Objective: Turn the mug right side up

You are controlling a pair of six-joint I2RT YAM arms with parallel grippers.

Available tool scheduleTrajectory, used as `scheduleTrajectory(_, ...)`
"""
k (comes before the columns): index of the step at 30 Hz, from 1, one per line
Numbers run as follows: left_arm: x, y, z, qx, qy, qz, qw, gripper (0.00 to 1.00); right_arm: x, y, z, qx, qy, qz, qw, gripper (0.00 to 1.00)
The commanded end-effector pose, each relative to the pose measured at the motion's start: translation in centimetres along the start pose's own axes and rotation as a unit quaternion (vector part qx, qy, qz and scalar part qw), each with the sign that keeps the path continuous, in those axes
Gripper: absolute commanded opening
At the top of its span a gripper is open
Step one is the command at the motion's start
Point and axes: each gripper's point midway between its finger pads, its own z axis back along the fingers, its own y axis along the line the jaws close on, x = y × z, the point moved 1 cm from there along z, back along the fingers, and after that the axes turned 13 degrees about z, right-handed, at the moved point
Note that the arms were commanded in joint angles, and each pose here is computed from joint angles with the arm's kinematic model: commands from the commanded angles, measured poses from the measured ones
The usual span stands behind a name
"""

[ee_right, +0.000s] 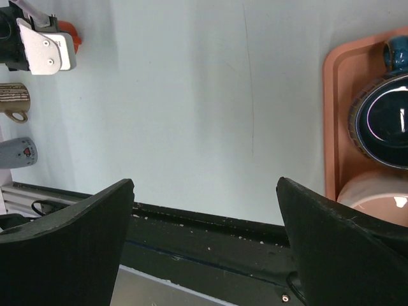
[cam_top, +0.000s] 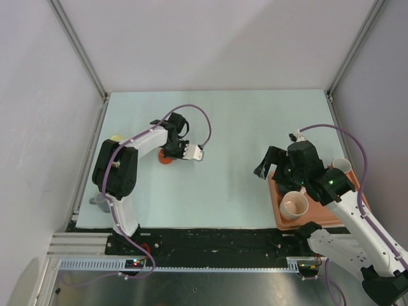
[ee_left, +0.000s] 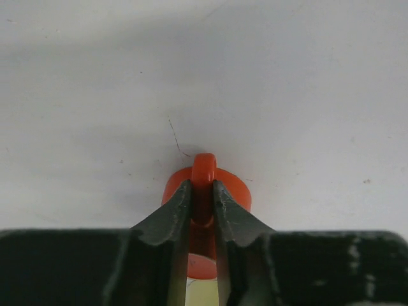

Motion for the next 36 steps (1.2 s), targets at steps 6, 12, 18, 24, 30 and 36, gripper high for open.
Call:
scheduleTrajectory(6, 0.5, 1.6, 0.5, 0.032, 0.000, 0.036, 0.999, 0.00, 2.3, 2.4, 1.0, 0.056, -0.038, 0.022, 0.997, 0.99)
scheduleTrajectory(12, 6.9, 6.8, 8.3, 0.093, -0.166, 0.200, 0.961, 0.00, 3.6, 4.5, 0.3, 0.103, -0.056, 0.039, 0.992, 0.99)
scheduleTrajectory(18, 13.9, 6.9, 17.9, 0.029, -0.352, 0.325, 0.877, 0.00, 7.1, 10.4, -0.6, 0.227, -0.104, 0.052, 0.967, 0.99)
scheduleTrajectory(24, 19.3, 3.7, 27.1, -0.099, -0.467, 0.360, 0.801, 0.00, 11.6, 15.7, 0.4, 0.297, -0.193, 0.062, 0.933, 0.99)
scheduleTrajectory(30, 21.1, 1.7, 31.6, -0.148, -0.498, 0.368, 0.771, 0.00, 13.3, 18.9, 0.5, 0.357, -0.215, 0.050, 0.908, 0.98)
scheduleTrajectory(36, 22.2, 0.1, 32.5, -0.186, -0.499, 0.367, 0.763, 0.00, 14.6, 20.2, 1.2, 0.390, -0.235, 0.033, 0.890, 0.92)
